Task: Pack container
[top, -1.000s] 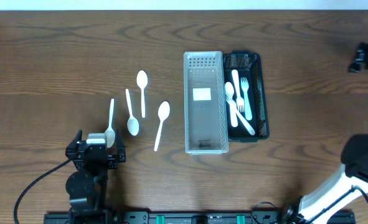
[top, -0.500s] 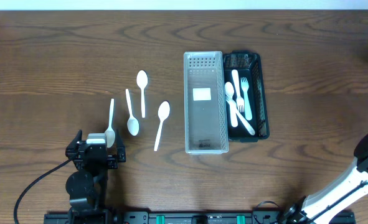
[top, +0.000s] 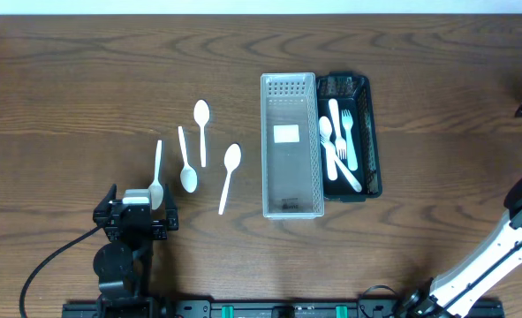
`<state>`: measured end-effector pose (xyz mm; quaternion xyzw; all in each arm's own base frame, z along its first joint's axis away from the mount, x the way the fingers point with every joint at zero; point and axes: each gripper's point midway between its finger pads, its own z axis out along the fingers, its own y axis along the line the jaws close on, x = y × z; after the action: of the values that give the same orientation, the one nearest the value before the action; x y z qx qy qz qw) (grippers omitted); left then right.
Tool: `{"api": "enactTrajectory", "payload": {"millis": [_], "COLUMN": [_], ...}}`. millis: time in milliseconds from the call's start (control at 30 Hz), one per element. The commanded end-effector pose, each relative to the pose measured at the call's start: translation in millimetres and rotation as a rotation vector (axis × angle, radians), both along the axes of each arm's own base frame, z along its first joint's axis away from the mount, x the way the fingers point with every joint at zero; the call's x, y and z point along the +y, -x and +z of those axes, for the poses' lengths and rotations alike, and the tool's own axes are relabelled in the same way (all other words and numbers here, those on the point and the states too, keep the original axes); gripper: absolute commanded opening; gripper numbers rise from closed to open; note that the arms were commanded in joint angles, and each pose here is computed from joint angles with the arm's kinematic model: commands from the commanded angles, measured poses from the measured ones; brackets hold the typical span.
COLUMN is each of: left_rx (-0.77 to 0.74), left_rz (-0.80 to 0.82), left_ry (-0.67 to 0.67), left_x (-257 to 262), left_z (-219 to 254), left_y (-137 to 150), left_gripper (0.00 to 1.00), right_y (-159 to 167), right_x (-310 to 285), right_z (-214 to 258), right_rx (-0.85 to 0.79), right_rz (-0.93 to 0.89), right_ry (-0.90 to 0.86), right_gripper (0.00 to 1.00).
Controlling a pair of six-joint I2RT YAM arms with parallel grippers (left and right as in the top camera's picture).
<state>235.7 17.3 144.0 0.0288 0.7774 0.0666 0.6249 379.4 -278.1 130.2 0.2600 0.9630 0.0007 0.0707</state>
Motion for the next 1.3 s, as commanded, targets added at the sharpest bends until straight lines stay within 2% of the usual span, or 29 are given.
{"api": "enactTrajectory", "payload": {"millis": [0,167,400,600,700,800,900,1000,1067,1100,1167,1267], "left_rx": [0.032,0.015,-0.019,0.038,0.137,0.291,0.467,0.542,0.569,0.605,0.715,0.867], "left_rz": [0.008,-0.031,-0.010,-0.039,-0.039,-0.054,-0.147,-0.219,-0.316,-0.316,-0.214,0.051], "left_ry": [0.005,0.042,0.317,0.276,0.240,0.268,0.342,0.425,0.425,0.418,0.382,0.330], "left_x": [2,-6,-13,-16,-15,-20,-39,-54,-67,-67,-56,-31], "left_z": [-14,-10,6,33,46,55,62,71,74,70,53,26], "left_y": [0,-1,-1,-9,-22,-39,-57,-82,-94,-98,-101,-94], "left_gripper": [0.98,0.98,0.98,0.98,0.98,0.98,0.98,0.98,0.98,0.98,0.98,0.98], "right_y": [3,3,3,3,3,3,3,3,3,2,2,3], "right_x": [-3,-3,-3,-3,-3,-3,-3,-3,-3,-3,-3,-3], "right_z": [-4,-4,-4,-4,-4,-4,-4,-4,-4,-4,-4,-4], "right_rx": [0.006,0.006,0.006,0.006,0.006,0.006,0.006,0.006,0.006,0.005,0.006,0.006], "right_rz": [0.004,0.005,0.005,0.004,0.005,0.005,0.005,0.005,0.005,0.005,0.005,0.004], "right_ry": [-0.007,-0.008,-0.008,-0.008,-0.008,-0.008,-0.008,-0.008,-0.008,-0.008,-0.008,-0.008], "right_gripper": [0.99,0.99,0.99,0.99,0.99,0.99,0.99,0.99,0.99,0.99,0.99,0.99]}}
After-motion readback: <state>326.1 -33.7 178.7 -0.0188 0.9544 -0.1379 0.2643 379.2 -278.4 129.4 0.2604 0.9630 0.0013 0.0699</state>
